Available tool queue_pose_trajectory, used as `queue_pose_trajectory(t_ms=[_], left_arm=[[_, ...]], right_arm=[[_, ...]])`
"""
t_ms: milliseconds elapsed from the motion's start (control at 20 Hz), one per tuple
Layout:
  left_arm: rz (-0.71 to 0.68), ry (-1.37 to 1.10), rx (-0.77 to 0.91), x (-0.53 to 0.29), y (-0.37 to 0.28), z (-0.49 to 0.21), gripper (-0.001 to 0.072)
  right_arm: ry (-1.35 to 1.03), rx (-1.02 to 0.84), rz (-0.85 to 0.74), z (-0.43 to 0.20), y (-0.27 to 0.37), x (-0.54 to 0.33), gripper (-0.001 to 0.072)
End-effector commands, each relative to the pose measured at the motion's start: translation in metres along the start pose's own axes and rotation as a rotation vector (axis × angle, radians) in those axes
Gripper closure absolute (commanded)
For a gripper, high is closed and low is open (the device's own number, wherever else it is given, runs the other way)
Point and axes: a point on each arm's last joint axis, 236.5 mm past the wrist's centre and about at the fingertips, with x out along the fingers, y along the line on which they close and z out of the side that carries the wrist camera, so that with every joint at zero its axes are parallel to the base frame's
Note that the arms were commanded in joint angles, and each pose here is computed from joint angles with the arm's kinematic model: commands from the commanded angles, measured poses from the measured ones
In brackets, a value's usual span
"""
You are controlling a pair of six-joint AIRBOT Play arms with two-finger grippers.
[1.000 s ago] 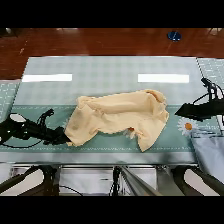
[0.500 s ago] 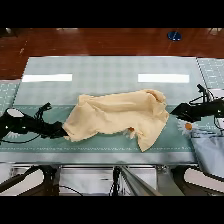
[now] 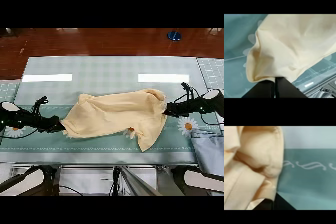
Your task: Fold the shirts.
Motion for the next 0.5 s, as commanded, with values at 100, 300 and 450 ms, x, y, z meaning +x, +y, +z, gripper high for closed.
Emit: queue_pose_trajectory(t_ms=[100, 300, 450], left_arm=[[-0.042, -0.005, 0.029, -0.004, -0.012, 0.003, 0.0686], [-0.167, -0.266, 0.199, -0.07, -0.085, 0.055, 0.0687], [-0.206, -0.617, 0.479, -0.189, -0.186, 0.077, 0.0687]], right_arm=[[-0.096, -0.117, -0.005, 0.016, 0.031, -0.034, 0.0687], [-0.402, -0.292, -0.001, 0.043, 0.099, -0.151, 0.0688], [-0.706, -0.388, -0.022, 0.044, 0.156, -0.268, 0.0688]])
